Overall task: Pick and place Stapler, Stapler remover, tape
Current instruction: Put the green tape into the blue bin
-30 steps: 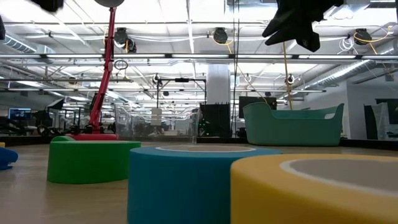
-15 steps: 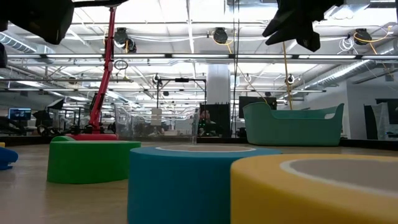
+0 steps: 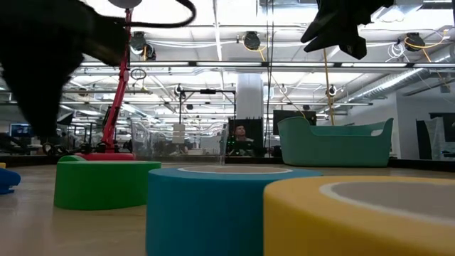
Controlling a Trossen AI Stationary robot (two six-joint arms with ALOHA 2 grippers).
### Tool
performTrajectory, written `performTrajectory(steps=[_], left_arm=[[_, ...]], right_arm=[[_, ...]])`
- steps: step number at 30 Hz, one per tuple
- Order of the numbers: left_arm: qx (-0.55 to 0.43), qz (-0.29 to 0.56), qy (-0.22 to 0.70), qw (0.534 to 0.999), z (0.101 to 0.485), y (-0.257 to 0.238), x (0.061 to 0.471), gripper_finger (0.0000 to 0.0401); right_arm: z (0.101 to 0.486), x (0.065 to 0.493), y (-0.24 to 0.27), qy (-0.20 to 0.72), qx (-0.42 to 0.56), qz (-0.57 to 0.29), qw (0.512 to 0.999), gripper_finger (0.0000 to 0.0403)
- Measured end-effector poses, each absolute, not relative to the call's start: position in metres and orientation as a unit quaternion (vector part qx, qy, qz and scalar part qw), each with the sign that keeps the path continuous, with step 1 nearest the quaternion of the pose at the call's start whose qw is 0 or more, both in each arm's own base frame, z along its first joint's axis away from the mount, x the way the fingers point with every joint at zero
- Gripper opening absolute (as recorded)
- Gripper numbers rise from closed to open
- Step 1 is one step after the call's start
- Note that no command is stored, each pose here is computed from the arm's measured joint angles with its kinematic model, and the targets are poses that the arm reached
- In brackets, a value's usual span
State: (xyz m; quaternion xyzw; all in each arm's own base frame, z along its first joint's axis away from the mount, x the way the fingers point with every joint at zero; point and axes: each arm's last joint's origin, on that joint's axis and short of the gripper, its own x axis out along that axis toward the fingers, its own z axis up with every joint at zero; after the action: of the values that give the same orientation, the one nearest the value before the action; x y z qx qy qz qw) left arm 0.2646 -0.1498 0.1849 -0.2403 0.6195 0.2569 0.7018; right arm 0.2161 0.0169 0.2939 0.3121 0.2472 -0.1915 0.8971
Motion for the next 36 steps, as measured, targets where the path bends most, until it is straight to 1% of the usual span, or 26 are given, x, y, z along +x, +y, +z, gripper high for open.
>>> performTrajectory(steps=[4,6,10,13,15,19,26,32,36], left_arm=[[-0.237,0.238,0.619,0.710,0.185,-0.134,0.276,0.0184],[-0.250,0.193,0.621,0.717,0.186,-0.130,0.285,0.0184],[-0.293,0.072,0.604,0.737,0.191,-0.131,0.304,0.0184],[-0.295,0.022,0.581,0.758,0.195,-0.134,0.311,0.0184],[-0.275,0.020,0.578,0.768,0.195,-0.135,0.311,0.0184],[-0.242,0.042,0.581,0.776,0.193,-0.135,0.306,0.0184],[-0.243,0.047,0.550,0.798,0.193,-0.137,0.313,0.0184],[-0.236,0.037,0.552,0.799,0.183,-0.144,0.317,0.0184],[-0.226,0.036,0.561,0.796,0.177,-0.146,0.317,0.0184]], right_arm=[[0.294,0.216,0.017,0.247,0.312,-0.192,0.897,0.0089],[0.294,0.216,0.017,0.247,0.312,-0.192,0.897,0.0089],[0.294,0.216,0.017,0.246,0.315,-0.193,0.896,0.0089],[0.294,0.216,0.017,0.246,0.317,-0.194,0.895,0.0089],[0.294,0.216,0.017,0.246,0.317,-0.194,0.895,0.0089],[0.294,0.216,0.017,0.246,0.317,-0.194,0.895,0.0089],[0.290,0.216,0.016,0.243,0.314,-0.206,0.895,0.0089],[0.271,0.214,0.016,0.261,0.337,-0.210,0.880,0.0089],[0.264,0.215,0.017,0.259,0.347,-0.198,0.879,0.0089]])
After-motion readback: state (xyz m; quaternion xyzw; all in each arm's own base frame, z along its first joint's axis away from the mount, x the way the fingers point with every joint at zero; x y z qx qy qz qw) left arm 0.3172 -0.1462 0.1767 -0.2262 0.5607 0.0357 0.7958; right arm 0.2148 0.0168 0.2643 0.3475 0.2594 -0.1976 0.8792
